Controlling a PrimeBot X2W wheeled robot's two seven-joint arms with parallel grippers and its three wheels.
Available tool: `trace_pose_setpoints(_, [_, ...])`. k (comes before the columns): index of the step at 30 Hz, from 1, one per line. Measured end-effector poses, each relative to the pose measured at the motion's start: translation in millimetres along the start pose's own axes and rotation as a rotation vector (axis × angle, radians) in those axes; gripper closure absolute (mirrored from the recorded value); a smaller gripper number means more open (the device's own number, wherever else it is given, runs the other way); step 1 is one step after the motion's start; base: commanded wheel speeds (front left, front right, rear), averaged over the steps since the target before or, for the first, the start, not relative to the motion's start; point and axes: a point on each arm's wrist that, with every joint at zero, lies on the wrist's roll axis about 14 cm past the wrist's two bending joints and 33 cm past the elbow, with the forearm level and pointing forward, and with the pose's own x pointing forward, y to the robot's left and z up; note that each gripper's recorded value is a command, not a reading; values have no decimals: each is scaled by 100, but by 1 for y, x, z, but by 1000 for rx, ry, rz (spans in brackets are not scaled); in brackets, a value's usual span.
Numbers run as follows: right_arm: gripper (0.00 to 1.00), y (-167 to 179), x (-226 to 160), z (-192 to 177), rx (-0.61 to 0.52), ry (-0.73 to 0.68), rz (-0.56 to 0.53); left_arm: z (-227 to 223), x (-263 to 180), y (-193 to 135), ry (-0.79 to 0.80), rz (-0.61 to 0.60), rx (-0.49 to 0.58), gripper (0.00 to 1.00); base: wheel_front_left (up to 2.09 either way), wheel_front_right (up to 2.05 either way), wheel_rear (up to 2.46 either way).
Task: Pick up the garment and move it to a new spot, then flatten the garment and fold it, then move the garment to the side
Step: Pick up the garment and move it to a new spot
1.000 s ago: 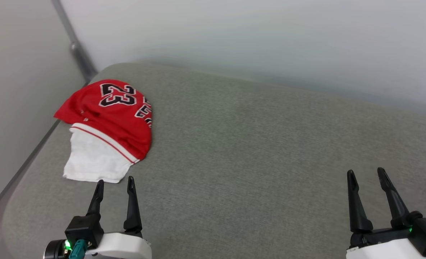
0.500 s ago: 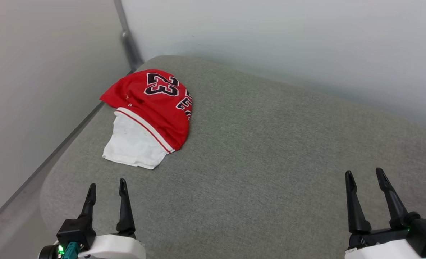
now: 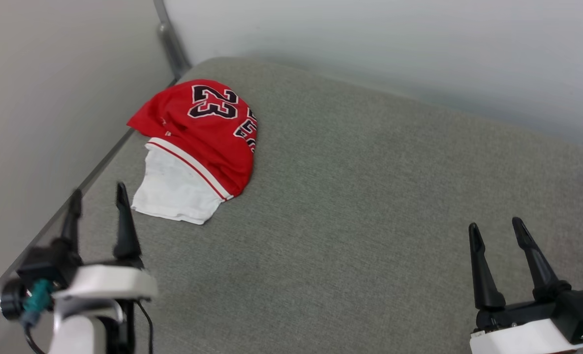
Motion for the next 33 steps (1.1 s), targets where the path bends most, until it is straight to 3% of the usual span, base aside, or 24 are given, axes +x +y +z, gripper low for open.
trace_pose_setpoints(6, [0,-18,9,-8,-35,0,-33,30,62,-2,-100,-42,41,0,0,0,0])
trace_pose_setpoints(12, [0,-46,15,-25,-67,22,-91,40,123,-30,-152,-107,38,0,0,0,0])
trace_pose_setpoints(19, [0,-79,20,-50,-87,53,-156,32,194,-57,-146,-187,133,0,0,0,0])
trace_pose_setpoints(26, [0,-107,14,-65,-111,82,-213,-7,247,-73,66,-250,235,0,0,0,0])
trace_pose_setpoints(33, [0,-122,7,-76,-123,110,-245,-82,250,-94,486,-345,279,0,0,0,0])
